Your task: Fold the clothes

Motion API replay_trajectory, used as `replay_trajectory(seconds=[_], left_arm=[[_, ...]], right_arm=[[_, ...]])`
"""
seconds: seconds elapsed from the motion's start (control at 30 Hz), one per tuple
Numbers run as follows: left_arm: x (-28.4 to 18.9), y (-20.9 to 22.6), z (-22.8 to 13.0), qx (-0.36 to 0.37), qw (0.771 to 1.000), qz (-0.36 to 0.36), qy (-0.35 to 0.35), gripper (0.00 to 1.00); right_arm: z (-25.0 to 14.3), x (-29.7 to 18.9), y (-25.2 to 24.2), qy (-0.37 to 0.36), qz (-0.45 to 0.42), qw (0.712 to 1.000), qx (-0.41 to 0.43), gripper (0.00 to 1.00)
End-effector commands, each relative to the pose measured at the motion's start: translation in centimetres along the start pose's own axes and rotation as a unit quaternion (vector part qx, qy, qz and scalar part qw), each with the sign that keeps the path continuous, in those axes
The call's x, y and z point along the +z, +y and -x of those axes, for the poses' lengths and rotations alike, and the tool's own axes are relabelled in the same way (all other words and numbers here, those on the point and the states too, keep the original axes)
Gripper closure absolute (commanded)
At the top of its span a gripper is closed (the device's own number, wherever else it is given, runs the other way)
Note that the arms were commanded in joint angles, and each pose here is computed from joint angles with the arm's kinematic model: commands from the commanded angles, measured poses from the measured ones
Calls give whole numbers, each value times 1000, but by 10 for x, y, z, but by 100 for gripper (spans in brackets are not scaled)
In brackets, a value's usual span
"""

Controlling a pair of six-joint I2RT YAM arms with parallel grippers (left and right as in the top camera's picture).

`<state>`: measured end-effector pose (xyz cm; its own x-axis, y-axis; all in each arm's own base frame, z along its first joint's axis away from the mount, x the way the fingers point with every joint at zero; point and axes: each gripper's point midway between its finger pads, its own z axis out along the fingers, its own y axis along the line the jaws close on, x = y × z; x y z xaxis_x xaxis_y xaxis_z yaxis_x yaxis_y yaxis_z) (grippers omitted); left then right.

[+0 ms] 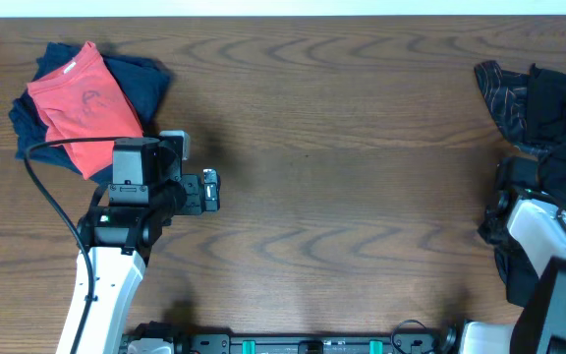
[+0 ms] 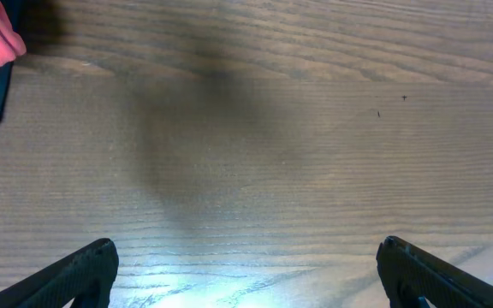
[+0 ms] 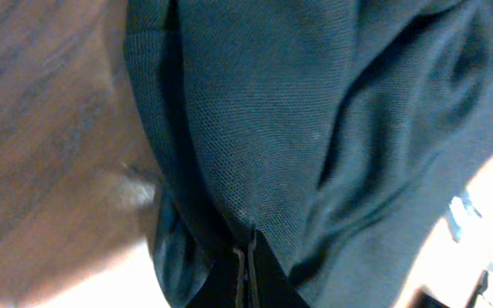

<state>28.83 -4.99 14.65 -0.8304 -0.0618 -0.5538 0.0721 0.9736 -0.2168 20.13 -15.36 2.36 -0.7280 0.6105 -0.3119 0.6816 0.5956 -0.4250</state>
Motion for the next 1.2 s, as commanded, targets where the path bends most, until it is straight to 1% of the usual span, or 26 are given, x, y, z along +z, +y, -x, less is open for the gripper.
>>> replay_trajectory(seconds=[0.0, 0.1, 0.17, 0.23, 0.3, 0.37, 0.4, 0.43, 0.5, 0.57, 0.6, 0.63, 0.67, 0.7, 0.73, 0.87, 0.93, 0.97, 1.0, 1.07, 1.1, 1.13, 1.17], left_arm=[[-4, -4, 7, -1, 1000, -7, -10, 2], [-4, -4, 8, 0, 1000, -7, -12, 2], [-4, -3, 9, 0, 1000, -6, -13, 2], [-4, -3, 9, 0, 1000, -6, -13, 2], [-4, -3, 9, 0, 1000, -6, -13, 2], [-4, -3, 9, 0, 1000, -6, -14, 2], [-4, -3, 9, 0, 1000, -6, -14, 2], [-4, -3, 9, 0, 1000, -6, -14, 2], [-4, -3, 10, 0, 1000, -6, -15, 2], [-4, -3, 10, 0, 1000, -7, -15, 2], [-4, -3, 10, 0, 1000, -6, -15, 2], [-4, -3, 10, 0, 1000, -6, -15, 2], [-4, -3, 10, 0, 1000, -7, -15, 2], [-4, -3, 10, 0, 1000, -7, -15, 2], [-4, -4, 10, 1, 1000, -7, -16, 2], [-4, -4, 12, 1, 1000, -7, -19, 2], [-4, -4, 12, 1, 1000, -7, -19, 2], [-4, -4, 12, 1, 1000, -7, -19, 2], [-4, -4, 12, 1, 1000, -7, -19, 2], [-4, -4, 12, 1, 1000, -7, -18, 2], [-4, -4, 12, 1, 1000, -7, -18, 2], [-4, -4, 12, 1, 1000, -7, -18, 2], [-4, -4, 12, 1, 1000, -7, -18, 2]], right_arm=[[45, -43, -9, -66, 31, 997, 26, 99], [70, -90, -17, -108, 83, 989, 56, 99], [84, -120, -17, -146, 135, 978, 68, 99], [95, -147, -3, -192, 203, 960, 21, 99], [96, -177, 20, -236, 284, 927, -69, 99], [81, -215, 49, -278, 379, 863, -184, 99], [67, -238, 62, -297, 430, 819, -237, 99], [54, -257, 71, -309, 473, 780, -269, 99], [16, -304, 85, -323, 572, 676, -333, 99], [-24, -340, 90, -320, 646, 576, -385, 99], [-40, -353, 90, -313, 673, 536, -402, 99], [-54, -362, 91, -306, 692, 504, -417, 99], [-66, -367, 93, -298, 702, 484, -430, 99], [-74, -366, 98, -290, 702, 479, -441, 99], [-79, -360, 105, -282, 690, 487, -454, 99], [-88, -319, 139, -246, 619, 561, -493, 99], [-88, -302, 155, -233, 590, 588, -501, 99], [-85, -296, 162, -232, 577, 601, -502, 96], [-77, -288, 173, -232, 559, 627, -491, 83], [-58, -277, 184, -230, 535, 678, -449, 69], [-45, -273, 187, -231, 522, 706, -419, 60], [-32, -268, 187, -234, 506, 735, -385, 54], [-20, -263, 183, -238, 489, 761, -354, 52]])
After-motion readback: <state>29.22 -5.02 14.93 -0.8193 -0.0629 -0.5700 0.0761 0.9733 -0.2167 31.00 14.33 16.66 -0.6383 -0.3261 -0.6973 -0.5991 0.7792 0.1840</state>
